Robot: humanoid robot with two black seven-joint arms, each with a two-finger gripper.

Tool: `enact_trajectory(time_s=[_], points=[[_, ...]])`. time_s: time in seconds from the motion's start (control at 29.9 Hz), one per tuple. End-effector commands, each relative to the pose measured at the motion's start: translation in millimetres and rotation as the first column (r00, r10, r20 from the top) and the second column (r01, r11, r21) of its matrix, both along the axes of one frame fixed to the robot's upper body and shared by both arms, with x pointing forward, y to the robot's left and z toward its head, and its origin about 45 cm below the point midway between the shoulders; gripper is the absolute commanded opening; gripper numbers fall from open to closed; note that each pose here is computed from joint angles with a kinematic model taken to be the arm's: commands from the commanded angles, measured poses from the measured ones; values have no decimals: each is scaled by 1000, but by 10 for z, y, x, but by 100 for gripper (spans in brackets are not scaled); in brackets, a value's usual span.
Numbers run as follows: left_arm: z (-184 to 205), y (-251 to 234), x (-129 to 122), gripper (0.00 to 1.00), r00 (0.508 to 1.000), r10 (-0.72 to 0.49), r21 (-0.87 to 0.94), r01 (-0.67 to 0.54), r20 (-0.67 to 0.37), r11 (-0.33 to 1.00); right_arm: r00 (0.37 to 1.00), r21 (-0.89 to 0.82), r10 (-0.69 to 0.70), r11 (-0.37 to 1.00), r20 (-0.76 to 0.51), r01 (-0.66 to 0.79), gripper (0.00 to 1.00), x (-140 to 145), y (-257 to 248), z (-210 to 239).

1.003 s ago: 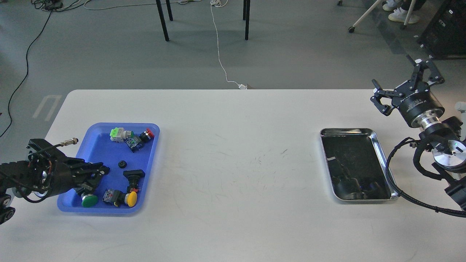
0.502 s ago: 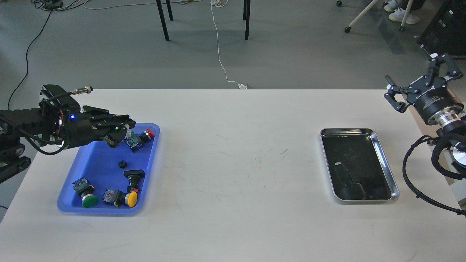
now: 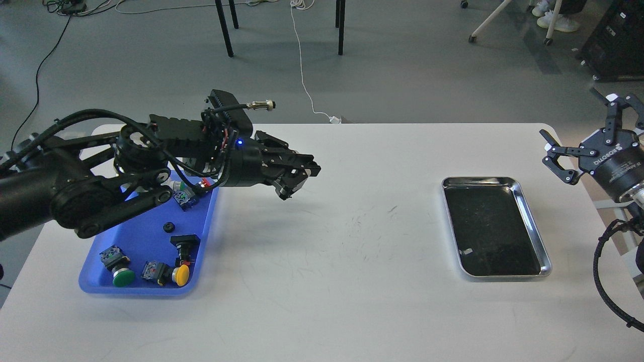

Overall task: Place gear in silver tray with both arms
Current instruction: 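Carry the gear to the table center and release it there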

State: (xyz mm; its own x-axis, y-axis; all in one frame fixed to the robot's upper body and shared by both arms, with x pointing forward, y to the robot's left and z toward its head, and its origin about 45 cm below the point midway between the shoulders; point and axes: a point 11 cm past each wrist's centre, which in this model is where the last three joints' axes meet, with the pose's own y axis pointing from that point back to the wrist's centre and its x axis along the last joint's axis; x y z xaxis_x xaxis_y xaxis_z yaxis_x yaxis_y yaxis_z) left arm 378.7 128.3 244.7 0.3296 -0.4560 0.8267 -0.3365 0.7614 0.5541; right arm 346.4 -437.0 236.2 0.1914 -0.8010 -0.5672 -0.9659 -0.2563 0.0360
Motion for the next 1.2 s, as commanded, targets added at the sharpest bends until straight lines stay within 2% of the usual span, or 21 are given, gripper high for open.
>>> enact_trajectory(time_s=[0.0,0.1,0.27,0.43,0.84,0.97,1.07,1.17], points=[[-34,-384,-105,15,998,-62,-11,62,-18,998,1000,-4,-14,1000,-7,14,99,-105,-53,-38],[-104,-586,-164,15,996,-90,-8,90,-22,996,1000,2,-14,1000,-17,14,99,-149,-42,-84],[-482,-717,-271,15,987,-161,127,160,0,979,999,5,-7,1000,-31,7,99,-201,-25,-121],[-644,-1017,-399,15,979,-201,127,202,-25,971,1000,6,-6,1000,-31,6,99,-200,-20,-120],[-1212,-1153,-555,16,984,-141,124,155,-111,980,999,10,-4,1000,-33,5,99,-200,-3,-144],[-1345,-1002,-471,17,989,-85,154,103,-122,983,1000,15,-2,1000,-31,2,99,-191,17,-144],[-1365,-980,-463,19,989,-78,158,97,-124,983,1000,15,0,1000,-29,1,99,-183,21,-135],[-1370,-978,-466,25,989,-76,159,95,-125,983,1000,15,-1,1000,-26,1,99,-179,21,-128]])
